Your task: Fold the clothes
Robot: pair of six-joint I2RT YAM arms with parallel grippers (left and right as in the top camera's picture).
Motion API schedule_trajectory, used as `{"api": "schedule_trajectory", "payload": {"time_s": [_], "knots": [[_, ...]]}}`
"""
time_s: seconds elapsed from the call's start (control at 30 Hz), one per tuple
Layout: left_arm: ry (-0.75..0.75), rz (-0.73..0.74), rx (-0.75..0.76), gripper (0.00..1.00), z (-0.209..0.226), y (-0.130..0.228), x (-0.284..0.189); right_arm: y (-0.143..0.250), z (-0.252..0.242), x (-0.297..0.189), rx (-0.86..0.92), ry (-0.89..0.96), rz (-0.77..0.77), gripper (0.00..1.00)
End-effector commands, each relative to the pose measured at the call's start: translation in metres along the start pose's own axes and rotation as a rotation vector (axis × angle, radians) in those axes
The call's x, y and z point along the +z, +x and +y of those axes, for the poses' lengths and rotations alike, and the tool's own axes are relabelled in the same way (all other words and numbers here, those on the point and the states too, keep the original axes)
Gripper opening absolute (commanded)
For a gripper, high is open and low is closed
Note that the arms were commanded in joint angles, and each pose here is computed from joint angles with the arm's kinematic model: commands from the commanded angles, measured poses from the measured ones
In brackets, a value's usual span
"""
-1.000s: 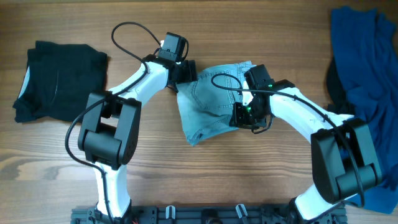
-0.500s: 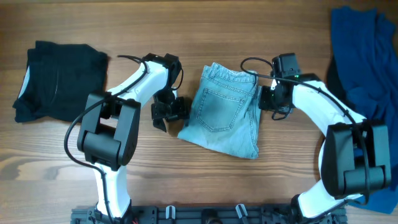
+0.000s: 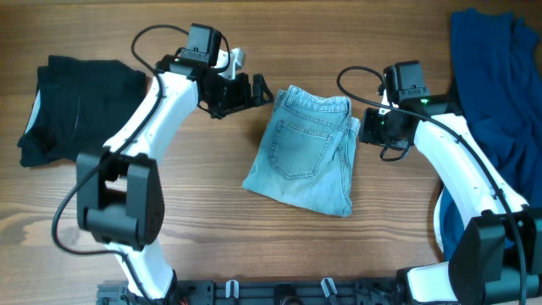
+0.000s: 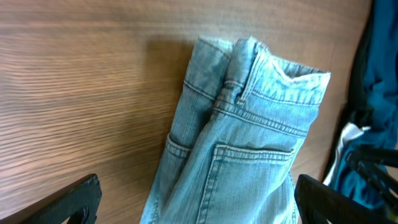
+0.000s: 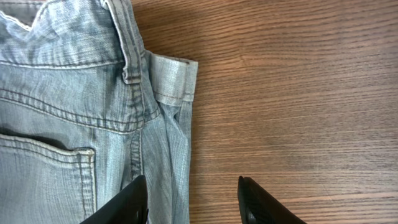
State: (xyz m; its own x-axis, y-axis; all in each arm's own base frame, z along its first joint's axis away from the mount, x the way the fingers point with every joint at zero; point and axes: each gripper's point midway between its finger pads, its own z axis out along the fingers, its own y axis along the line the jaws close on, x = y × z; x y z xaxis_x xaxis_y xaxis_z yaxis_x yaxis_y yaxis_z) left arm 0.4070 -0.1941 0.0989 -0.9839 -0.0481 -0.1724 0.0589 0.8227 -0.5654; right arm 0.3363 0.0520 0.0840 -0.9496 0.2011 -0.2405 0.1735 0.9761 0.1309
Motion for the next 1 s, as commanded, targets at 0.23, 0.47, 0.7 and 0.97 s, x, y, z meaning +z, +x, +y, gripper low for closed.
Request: {"api": "schedule_trajectory", "payload": {"time_s": [0.23, 0.47, 0.7, 0.97], "knots": [[0.173, 0.232, -0.034, 1.0, 0.006, 0.036, 0.088, -0.002, 0.006, -0.005, -0.006, -0.028, -0.005, 0.48], [0.224, 0.332, 0.093, 0.77, -0.038, 0.08, 0.135, 0.002, 0.005, -0.005, -0.009, -0.023, 0.007, 0.49], [0.233, 0.287, 0.1, 0.04, -0.037, 0.065, 0.127, 0.003, 0.004, -0.005, -0.014, -0.02, 0.013, 0.49], [-0.095, -0.043, 0.057, 0.04, 0.034, -0.017, 0.004, 0.003, -0.011, -0.005, -0.011, 0.065, 0.008, 0.51]]}}
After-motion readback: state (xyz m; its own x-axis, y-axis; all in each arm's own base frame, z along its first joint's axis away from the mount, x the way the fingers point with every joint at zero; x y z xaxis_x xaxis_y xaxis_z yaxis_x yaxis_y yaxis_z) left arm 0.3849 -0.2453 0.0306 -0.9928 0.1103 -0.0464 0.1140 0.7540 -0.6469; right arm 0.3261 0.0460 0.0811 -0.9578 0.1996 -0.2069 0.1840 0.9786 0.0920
